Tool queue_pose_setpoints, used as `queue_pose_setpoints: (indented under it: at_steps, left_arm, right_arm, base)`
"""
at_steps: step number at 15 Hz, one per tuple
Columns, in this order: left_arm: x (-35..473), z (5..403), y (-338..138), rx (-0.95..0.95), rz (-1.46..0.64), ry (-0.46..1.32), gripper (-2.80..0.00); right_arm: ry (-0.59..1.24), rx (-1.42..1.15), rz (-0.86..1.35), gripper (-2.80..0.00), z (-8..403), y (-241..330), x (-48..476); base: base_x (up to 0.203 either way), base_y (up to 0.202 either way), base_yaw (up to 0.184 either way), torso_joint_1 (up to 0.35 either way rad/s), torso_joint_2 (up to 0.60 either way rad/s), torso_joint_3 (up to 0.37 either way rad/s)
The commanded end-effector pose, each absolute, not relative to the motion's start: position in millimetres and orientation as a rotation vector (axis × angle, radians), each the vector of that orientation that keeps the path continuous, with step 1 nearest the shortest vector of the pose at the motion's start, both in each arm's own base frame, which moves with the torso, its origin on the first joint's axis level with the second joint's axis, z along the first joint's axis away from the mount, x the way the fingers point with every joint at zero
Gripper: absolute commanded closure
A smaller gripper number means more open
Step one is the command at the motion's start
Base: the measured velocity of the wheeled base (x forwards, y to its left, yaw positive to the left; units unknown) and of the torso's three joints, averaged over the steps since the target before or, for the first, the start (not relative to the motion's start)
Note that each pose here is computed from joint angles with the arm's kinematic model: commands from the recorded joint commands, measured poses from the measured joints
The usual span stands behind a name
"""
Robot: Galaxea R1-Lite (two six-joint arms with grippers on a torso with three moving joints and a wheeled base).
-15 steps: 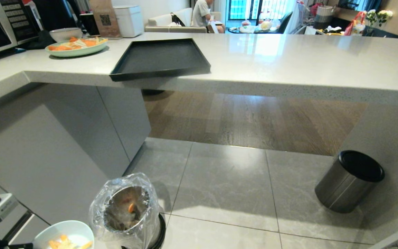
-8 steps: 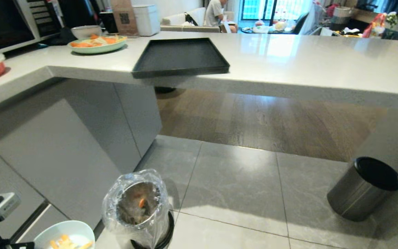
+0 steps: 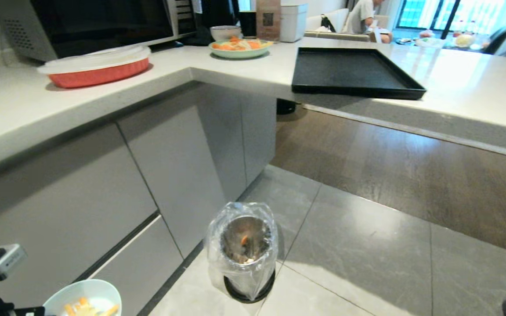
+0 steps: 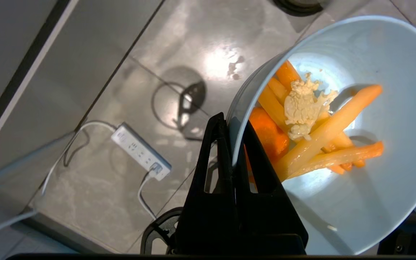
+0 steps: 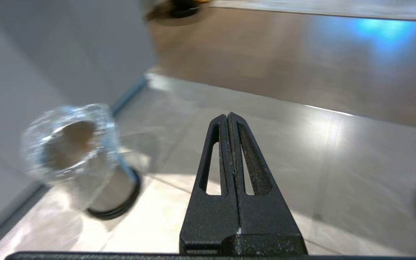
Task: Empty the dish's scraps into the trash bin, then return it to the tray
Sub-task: Move the bowl over the trash can
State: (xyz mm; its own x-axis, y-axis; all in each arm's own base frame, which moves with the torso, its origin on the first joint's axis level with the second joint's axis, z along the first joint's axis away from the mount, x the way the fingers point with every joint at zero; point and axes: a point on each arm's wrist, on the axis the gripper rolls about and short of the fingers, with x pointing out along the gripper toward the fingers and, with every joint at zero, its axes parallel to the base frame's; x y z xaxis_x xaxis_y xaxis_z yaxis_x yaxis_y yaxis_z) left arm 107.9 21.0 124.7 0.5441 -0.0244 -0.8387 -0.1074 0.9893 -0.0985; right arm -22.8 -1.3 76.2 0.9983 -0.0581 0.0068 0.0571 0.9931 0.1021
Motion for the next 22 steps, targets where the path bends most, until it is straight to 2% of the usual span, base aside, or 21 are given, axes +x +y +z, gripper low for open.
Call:
queue_pose_setpoints:
  at_steps: [1, 4, 22]
  left_arm:
    - [108.1, 124.7, 21.1, -0.145, 0.050, 0.996, 0.00]
    - [108.3, 124.5, 21.3, -0.146, 0.051, 0.998, 0.00]
    - [113.6, 129.1, 23.3, -0.152, 0.070, 0.986, 0.00]
  right_arm:
    - [-0.009, 0.103, -0.058, 0.00, 76.3, -1.3, -22.7]
    - [-0.011, 0.103, -0.058, 0.00, 76.3, -1.3, -22.8]
    - [-0.011, 0.103, -0.058, 0.00, 76.3, -1.3, -22.8]
  base:
    - [0.001, -0.011, 0.172, -0.002, 0.00, 0.002]
    - [-0.002, -0.009, 0.130, 0.006, 0.00, 0.005]
    - [0.000, 0.000, 0.000, 0.000, 0.00, 0.000]
